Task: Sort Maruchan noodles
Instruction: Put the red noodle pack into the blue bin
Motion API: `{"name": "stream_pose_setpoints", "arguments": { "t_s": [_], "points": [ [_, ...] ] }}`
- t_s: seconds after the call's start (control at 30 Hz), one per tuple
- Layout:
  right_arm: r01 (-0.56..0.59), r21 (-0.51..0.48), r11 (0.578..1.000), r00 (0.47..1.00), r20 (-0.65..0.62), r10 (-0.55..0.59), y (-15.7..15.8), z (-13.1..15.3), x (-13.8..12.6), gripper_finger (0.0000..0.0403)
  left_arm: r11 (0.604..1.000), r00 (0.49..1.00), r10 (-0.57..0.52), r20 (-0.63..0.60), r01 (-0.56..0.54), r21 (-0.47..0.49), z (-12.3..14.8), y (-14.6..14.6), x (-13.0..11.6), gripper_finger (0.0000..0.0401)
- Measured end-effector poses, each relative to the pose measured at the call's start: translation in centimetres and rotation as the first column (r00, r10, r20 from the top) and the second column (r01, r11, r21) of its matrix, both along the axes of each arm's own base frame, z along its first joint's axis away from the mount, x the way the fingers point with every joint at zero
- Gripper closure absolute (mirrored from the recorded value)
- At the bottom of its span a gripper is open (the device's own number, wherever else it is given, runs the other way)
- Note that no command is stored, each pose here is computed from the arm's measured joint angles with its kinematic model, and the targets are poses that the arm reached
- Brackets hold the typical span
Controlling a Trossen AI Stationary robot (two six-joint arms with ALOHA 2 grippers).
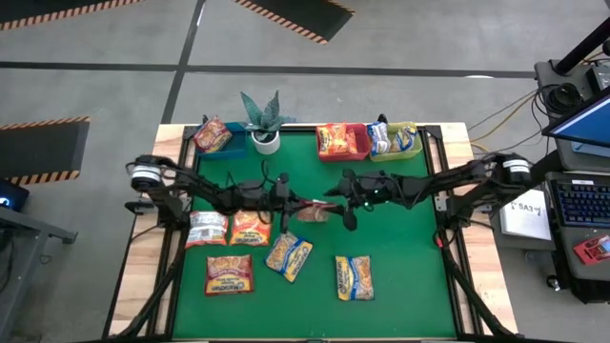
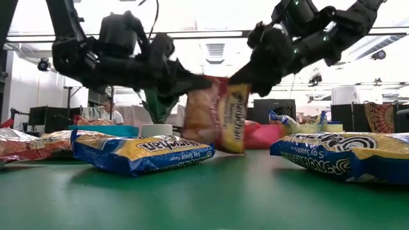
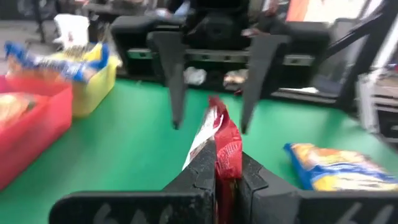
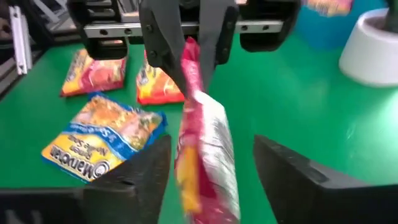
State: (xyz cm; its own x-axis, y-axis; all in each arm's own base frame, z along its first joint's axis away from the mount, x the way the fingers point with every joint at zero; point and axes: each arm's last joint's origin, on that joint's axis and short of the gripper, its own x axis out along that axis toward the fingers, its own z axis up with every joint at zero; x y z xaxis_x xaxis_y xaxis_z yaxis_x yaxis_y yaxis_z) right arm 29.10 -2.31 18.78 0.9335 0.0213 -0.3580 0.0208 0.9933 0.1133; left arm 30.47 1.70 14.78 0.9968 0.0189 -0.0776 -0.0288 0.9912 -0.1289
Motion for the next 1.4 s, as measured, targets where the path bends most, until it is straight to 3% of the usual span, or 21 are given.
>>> {"name": "stream_pose_setpoints", "arguments": {
  "t_s": [0.3,0.43,0.5,0.6,0.67,0.73,0.77,0.83,1.1,1.3,1.4],
  "points": [
    [0.04,-0.046,0.998,0.983,0.183,-0.031,-0.8,5.8,-3.1,0.013,0.995,0.975,-0.026,0.22,0.005,0.096,5.9,-0.4,-5.1,0.0401],
    [0.049,-0.067,0.997,0.969,0.246,-0.031,-0.9,7.5,-4.2,0.0128,0.977,0.932,0.091,0.351,-0.151,0.149,9.0,-0.2,-8.1,0.0401],
    [0.05,-0.076,0.996,0.964,0.263,-0.028,-0.8,8.0,-4.6,0.0132,0.942,0.902,0.206,0.38,-0.288,0.174,10.2,0.1,-9.4,0.0401],
    [0.05,-0.078,0.996,0.963,0.269,-0.027,-0.8,8.1,-4.7,0.0139,0.825,0.823,0.43,0.371,-0.525,0.209,11.4,0.7,-11.3,0.0401],
    [0.049,-0.078,0.996,0.964,0.263,-0.027,-0.8,8.0,-4.7,0.0143,0.698,0.729,0.589,0.349,-0.677,0.236,12.1,1.1,-12.3,0.0401],
    [0.048,-0.077,0.996,0.968,0.249,-0.028,-0.8,7.7,-4.4,0.0144,0.537,0.599,0.732,0.324,-0.8,0.266,12.8,1.5,-13.3,0.0401],
    [0.048,-0.076,0.996,0.971,0.239,-0.028,-0.8,7.4,-4.3,0.0144,0.464,0.537,0.784,0.313,-0.841,0.28,13.2,1.6,-13.7,0.0401],
    [0.046,-0.075,0.996,0.976,0.217,-0.029,-0.9,6.9,-3.9,0.0143,0.353,0.441,0.848,0.292,-0.883,0.308,13.9,1.8,-14.4,0.0401],
    [0.04,-0.066,0.997,0.991,0.132,-0.031,-1.1,4.8,-2.6,0.0144,0.117,0.219,0.94,0.26,-0.927,0.357,15.2,4.1,-15.3,0.0401],
    [0.04,-0.055,0.998,0.994,0.102,-0.034,-1.1,4.0,-2.3,0.0144,-0.067,0.005,0.973,0.231,-0.951,0.302,13.9,8.0,-15.9,0.0401],
    [0.041,-0.051,0.998,0.994,0.103,-0.036,-1.1,4.0,-2.3,0.0145,-0.138,-0.081,0.976,0.201,-0.949,0.285,12.8,9.9,-16.1,0.0401]
  ]
}}
